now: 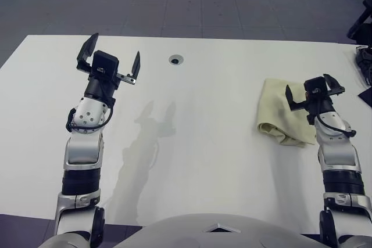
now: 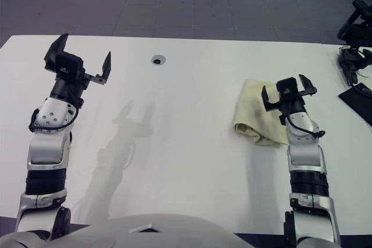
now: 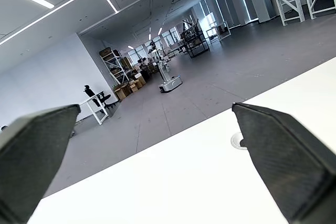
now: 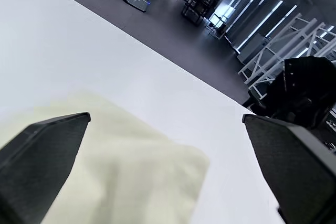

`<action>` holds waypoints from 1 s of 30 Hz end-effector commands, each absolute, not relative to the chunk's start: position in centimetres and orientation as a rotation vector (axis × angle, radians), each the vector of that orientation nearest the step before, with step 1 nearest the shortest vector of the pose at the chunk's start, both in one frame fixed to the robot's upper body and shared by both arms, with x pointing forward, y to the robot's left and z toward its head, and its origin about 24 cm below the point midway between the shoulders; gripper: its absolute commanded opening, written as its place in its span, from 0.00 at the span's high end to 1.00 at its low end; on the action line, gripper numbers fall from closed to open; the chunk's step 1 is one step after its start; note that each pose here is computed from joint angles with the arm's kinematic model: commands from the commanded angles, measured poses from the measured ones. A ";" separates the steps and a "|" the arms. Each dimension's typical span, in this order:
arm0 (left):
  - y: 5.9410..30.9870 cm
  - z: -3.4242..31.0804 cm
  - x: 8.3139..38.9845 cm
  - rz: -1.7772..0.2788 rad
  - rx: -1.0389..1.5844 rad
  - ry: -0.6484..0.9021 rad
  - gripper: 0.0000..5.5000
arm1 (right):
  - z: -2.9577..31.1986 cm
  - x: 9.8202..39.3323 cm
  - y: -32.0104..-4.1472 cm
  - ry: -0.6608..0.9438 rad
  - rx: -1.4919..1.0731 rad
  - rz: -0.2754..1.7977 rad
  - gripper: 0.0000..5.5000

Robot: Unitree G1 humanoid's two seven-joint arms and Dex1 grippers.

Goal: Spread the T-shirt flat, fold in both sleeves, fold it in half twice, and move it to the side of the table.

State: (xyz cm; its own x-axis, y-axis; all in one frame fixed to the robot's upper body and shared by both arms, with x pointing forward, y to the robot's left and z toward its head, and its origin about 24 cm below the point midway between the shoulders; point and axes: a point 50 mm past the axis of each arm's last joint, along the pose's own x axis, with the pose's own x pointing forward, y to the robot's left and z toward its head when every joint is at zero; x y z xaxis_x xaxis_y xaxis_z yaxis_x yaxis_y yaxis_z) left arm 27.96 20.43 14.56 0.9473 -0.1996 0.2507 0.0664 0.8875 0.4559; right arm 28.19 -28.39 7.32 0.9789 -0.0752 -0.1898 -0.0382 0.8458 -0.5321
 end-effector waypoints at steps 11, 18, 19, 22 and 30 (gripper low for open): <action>20.2 13.2 28.2 -0.158 0.475 -0.268 0.02 | 7.5 31.4 -29.6 0.312 -0.677 0.070 0.02; 19.7 13.2 28.5 -0.183 0.466 -0.273 0.02 | 5.5 30.4 -28.4 0.428 -0.894 0.372 0.02; 19.7 13.1 28.5 -0.181 0.467 -0.272 0.02 | 5.9 30.8 -29.3 0.419 -0.910 0.306 0.02; 19.9 13.0 28.5 -0.176 0.469 -0.267 0.02 | 7.3 31.8 -31.5 0.378 -0.918 0.150 0.02; 19.8 13.0 28.7 -0.180 0.469 -0.270 0.02 | 5.0 29.1 -29.0 0.453 -0.948 0.596 0.02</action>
